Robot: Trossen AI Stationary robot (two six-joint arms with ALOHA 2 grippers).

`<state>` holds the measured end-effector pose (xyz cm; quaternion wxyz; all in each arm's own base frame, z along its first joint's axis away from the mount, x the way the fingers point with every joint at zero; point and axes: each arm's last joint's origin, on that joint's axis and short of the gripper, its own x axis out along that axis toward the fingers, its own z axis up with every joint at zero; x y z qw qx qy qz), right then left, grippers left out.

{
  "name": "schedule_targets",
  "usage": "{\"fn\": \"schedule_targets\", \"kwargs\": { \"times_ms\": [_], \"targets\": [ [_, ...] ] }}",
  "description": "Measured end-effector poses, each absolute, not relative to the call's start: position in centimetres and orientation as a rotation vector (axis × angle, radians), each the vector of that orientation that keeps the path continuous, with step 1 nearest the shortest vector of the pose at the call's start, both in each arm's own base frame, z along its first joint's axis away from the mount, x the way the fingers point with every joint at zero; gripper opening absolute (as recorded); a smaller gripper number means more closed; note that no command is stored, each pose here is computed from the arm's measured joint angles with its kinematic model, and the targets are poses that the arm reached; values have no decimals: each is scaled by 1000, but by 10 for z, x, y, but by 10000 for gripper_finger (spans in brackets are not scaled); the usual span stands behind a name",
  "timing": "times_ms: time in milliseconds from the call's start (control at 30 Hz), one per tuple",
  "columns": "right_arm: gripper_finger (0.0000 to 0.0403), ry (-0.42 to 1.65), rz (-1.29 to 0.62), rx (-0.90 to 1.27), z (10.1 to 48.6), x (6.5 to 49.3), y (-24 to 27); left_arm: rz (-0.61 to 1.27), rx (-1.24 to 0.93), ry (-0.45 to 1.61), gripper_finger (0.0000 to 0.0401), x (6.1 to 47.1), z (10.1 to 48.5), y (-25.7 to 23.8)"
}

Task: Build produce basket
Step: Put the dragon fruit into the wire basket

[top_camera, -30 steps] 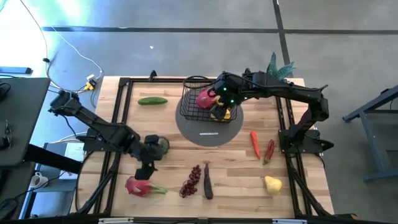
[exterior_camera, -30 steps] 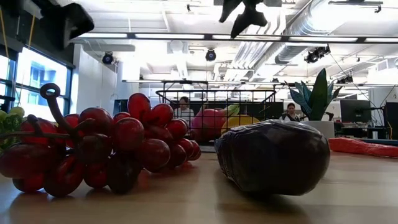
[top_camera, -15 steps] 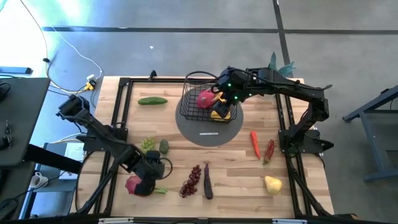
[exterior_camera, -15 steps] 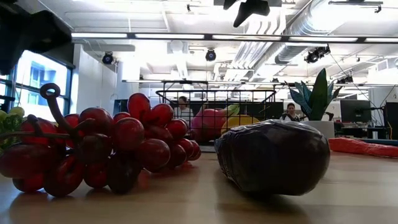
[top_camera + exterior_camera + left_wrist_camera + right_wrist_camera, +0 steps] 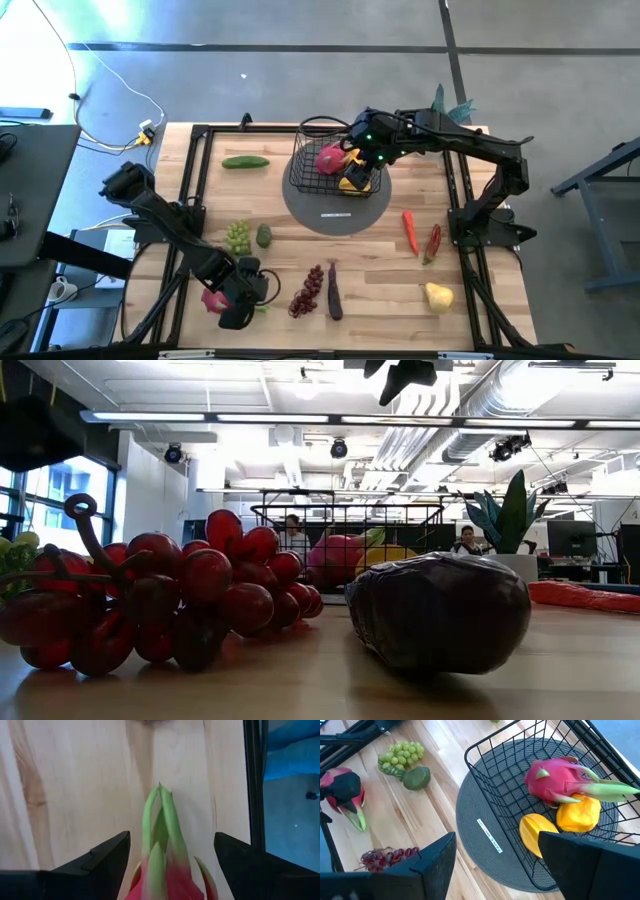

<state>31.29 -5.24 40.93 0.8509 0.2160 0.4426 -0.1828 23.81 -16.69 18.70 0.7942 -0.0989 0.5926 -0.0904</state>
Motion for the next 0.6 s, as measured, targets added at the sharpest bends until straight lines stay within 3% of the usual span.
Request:
{"fn": "schedule_targets", "kwargs": {
  "times_ms": [600],
  "targets": [
    [264, 944, -387, 455, 409, 312, -52, -140, -184, 1406, 280, 247, 144, -174]
  ]
}}
